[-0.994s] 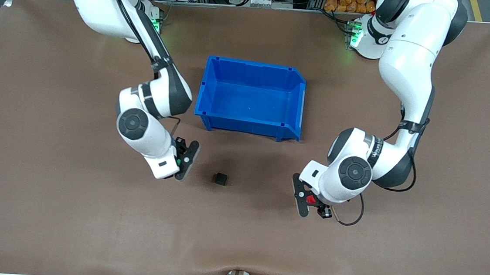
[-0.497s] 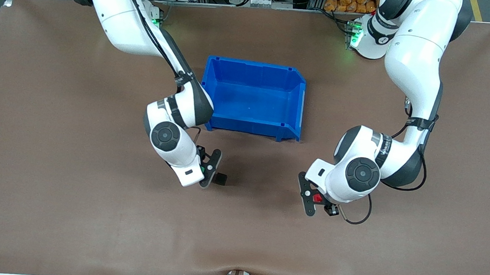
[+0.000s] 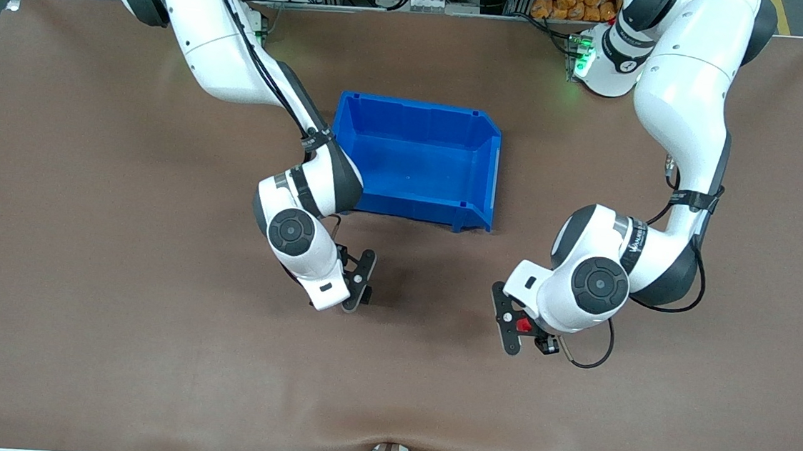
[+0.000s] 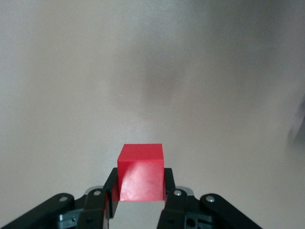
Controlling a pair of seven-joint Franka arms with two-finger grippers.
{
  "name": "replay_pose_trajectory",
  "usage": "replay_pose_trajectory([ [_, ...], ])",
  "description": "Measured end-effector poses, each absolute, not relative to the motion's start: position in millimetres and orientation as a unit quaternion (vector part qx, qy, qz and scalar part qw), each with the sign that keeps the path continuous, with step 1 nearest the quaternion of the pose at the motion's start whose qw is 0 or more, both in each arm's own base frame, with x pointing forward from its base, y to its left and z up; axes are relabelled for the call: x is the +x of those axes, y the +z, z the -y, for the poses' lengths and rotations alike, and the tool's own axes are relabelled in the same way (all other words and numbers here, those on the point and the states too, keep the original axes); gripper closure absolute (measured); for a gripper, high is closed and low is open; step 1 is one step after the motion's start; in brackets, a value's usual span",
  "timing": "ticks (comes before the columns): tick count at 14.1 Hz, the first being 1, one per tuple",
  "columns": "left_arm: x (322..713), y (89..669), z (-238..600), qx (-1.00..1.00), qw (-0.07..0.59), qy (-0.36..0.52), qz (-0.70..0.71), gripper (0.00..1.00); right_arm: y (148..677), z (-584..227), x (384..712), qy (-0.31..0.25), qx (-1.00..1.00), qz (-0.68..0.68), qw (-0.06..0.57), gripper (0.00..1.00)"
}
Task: Attach green and red cubes to black cube
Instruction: 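Press the green cube onto the black cube with the right gripper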
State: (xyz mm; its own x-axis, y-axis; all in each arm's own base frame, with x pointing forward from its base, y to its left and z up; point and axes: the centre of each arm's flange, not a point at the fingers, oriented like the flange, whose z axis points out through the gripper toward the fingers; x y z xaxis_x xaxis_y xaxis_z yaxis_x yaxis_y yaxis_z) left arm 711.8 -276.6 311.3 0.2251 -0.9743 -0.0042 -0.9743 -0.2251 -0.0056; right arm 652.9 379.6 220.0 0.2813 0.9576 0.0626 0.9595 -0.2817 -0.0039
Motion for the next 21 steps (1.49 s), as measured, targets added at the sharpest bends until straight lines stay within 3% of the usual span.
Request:
replay_pose_trajectory([
  [17,710,354,254,-0.790,0.004,0.013,-0.613,0.60,192,-404,647,-0.035,-0.794,0.607,0.015,0.58],
  [21,710,354,253,-0.790,0.004,0.014,-0.613,0.60,191,-406,648,-0.040,-0.794,0.607,0.014,0.21],
])
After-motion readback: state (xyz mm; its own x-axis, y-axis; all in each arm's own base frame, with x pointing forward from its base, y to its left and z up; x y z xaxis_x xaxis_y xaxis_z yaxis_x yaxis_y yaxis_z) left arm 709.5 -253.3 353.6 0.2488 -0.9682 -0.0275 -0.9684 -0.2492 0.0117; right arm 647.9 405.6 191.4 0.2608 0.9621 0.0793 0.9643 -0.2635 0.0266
